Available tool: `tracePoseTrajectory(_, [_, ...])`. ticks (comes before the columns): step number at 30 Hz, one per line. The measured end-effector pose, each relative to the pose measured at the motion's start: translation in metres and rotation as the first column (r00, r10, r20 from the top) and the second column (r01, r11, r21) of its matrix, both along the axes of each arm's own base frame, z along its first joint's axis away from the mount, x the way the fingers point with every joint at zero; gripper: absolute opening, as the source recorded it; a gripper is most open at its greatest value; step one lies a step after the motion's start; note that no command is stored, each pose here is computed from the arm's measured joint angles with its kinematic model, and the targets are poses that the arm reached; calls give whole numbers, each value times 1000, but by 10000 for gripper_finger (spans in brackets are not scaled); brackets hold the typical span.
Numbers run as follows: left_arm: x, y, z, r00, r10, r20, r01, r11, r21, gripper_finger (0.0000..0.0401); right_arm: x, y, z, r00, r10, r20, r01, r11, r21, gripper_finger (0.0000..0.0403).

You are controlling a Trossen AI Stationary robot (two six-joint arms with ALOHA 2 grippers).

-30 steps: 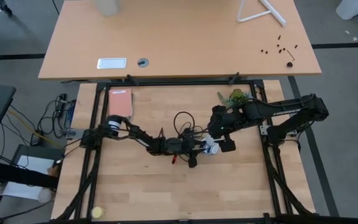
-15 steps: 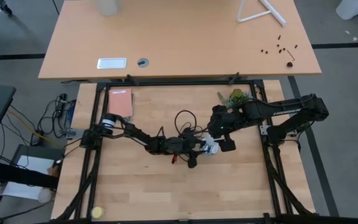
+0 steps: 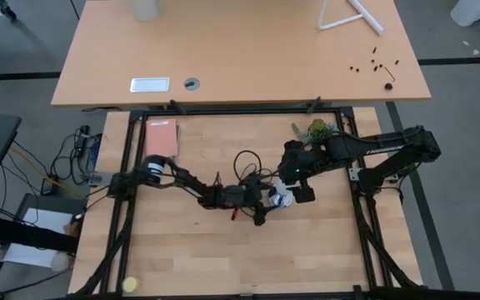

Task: Screw lightbulb
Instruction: Insert the lightbulb into the lamp

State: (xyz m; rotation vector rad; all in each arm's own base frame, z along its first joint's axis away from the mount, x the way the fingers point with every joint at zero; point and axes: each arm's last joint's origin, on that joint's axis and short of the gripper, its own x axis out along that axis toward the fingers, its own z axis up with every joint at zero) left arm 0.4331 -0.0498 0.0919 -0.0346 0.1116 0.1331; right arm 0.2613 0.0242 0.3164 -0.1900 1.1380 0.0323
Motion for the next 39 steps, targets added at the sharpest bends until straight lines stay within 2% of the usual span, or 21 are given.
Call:
tracePoseTrajectory(7, [21,0,-11,1000,-5,23,4,997,73,328,1,0,1,1000,-1,17,1,1000,2,373])
tracePoseTrajectory(14, [24,-1,-13,1000,-7,24,4,995,100,294,2,0,0,1000,-1,17,0,1000,6,373])
tracePoseTrajectory(19, [24,1,-13,1000,5,28,-8,995,104,250,7,4,-6,1000,3,-17,-2,998,55,373])
tracePoseTrajectory(22, [24,2,-14,1000,8,25,-10,995,104,215,12,9,-4,999,30,-26,-29,998,56,373])
tracePoseTrajectory(26, [24,2,-14,1000,8,25,-10,995,103,176,20,13,-3,993,53,-108,-48,998,47,373])
tracePoseTrajectory(30, [24,3,-14,1000,10,21,-12,995,99,166,28,19,-10,964,164,-208,-162,986,27,379])
tracePoseTrajectory(36, [24,3,-14,1000,10,20,-12,995,99,172,35,21,-20,926,268,-267,-273,962,20,397])
tracePoseTrajectory(39, [24,3,-14,1000,10,19,-12,995,99,172,34,23,-21,893,346,-287,-367,930,-21,399])
